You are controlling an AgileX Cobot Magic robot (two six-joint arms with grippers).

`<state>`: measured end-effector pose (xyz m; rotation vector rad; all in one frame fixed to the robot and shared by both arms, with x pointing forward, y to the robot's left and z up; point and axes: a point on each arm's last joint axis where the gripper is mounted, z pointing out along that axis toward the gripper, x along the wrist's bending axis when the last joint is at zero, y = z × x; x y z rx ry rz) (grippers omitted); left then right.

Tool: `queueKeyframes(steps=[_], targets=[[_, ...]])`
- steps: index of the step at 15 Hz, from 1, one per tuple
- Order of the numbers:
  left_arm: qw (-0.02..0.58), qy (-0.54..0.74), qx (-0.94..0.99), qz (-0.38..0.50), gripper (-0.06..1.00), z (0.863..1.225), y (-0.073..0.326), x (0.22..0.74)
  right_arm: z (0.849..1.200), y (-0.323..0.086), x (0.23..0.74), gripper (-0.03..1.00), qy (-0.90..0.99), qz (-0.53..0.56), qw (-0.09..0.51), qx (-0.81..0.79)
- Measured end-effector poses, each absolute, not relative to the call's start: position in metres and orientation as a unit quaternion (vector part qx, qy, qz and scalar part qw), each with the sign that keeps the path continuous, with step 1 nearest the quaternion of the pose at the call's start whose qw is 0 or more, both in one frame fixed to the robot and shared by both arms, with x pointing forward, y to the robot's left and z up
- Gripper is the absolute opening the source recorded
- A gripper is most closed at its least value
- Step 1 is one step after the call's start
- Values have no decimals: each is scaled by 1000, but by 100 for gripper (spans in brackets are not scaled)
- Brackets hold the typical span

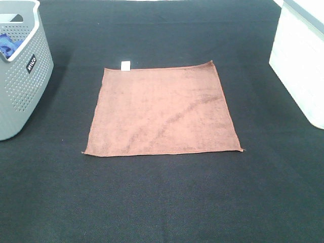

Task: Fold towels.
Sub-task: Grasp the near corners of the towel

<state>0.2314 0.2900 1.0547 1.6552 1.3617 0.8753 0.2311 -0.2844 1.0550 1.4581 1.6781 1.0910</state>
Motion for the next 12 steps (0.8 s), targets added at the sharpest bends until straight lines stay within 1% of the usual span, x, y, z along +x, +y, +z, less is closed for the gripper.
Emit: queueKeyframes(steps=[12], targets=[[402, 539, 655, 346, 65, 1055, 290, 231, 1055, -284, 231, 76, 641, 416, 327, 557]])
